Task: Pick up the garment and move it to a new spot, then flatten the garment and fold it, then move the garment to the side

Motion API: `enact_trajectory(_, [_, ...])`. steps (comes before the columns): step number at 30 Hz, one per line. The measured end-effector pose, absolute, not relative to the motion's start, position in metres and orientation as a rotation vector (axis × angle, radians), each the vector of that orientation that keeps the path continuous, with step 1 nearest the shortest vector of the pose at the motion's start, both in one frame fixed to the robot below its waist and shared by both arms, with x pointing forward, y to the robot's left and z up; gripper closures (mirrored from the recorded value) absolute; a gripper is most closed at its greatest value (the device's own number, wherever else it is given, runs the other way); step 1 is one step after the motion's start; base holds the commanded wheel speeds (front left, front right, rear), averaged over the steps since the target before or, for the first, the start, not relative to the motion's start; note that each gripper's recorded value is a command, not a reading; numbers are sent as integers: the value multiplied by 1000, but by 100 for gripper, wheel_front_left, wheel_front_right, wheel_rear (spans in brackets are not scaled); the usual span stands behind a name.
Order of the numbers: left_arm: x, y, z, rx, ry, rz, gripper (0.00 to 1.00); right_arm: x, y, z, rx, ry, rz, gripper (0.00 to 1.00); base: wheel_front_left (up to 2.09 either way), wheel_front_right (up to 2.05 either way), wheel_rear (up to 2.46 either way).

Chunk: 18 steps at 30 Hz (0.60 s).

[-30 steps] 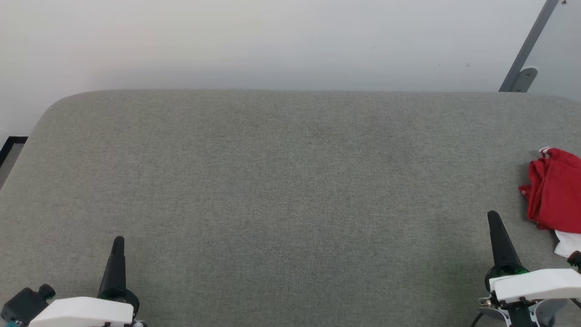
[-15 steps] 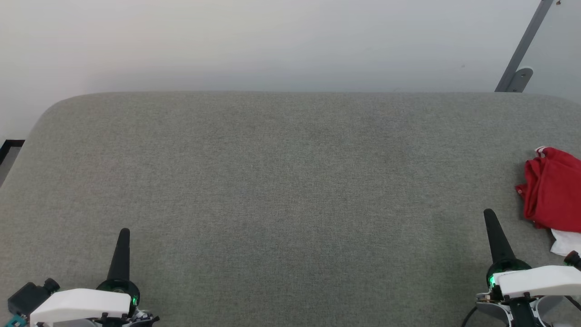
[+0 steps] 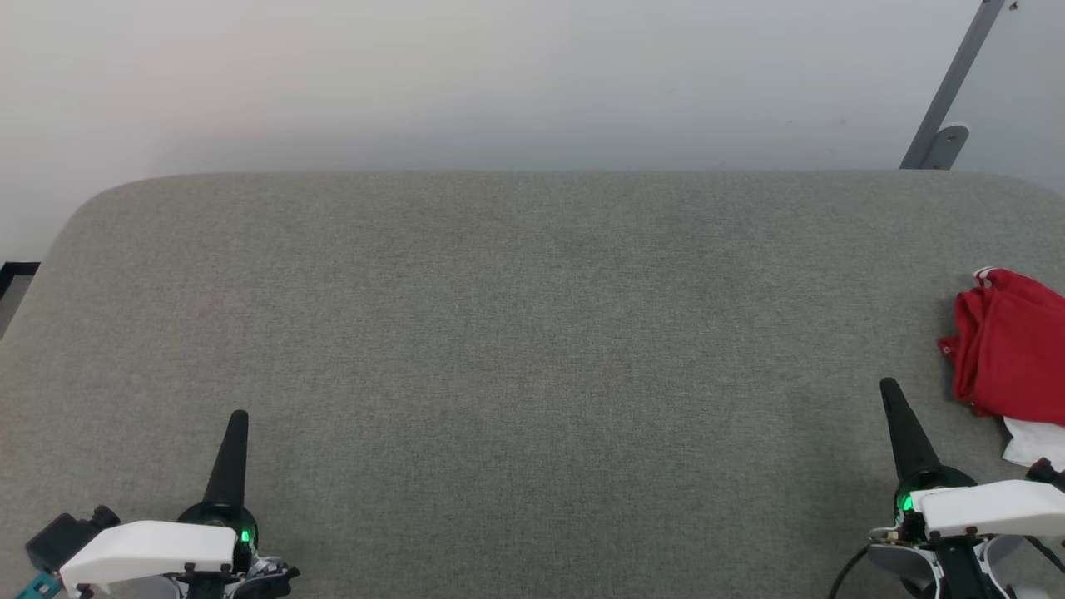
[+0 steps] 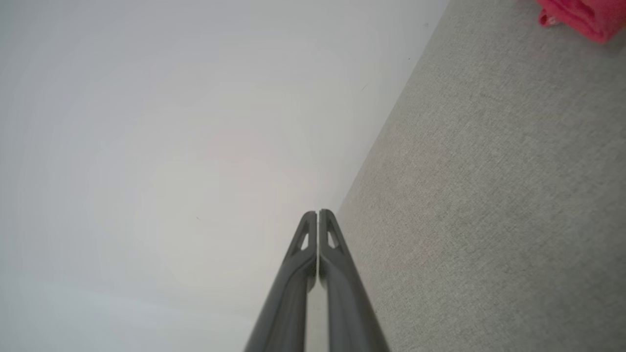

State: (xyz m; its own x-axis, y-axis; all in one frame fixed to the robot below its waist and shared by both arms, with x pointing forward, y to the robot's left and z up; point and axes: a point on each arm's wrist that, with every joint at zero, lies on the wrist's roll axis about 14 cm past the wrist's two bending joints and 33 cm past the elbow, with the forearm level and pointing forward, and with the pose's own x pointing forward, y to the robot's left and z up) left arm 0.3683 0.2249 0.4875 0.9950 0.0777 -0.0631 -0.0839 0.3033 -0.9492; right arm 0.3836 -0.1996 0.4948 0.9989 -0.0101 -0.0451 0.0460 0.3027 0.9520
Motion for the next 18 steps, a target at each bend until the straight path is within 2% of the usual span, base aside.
enact_trajectory(18, [376,214,493,-1389,10,68,100,386,-200,498,1395,24,-27,100,0,0,0])
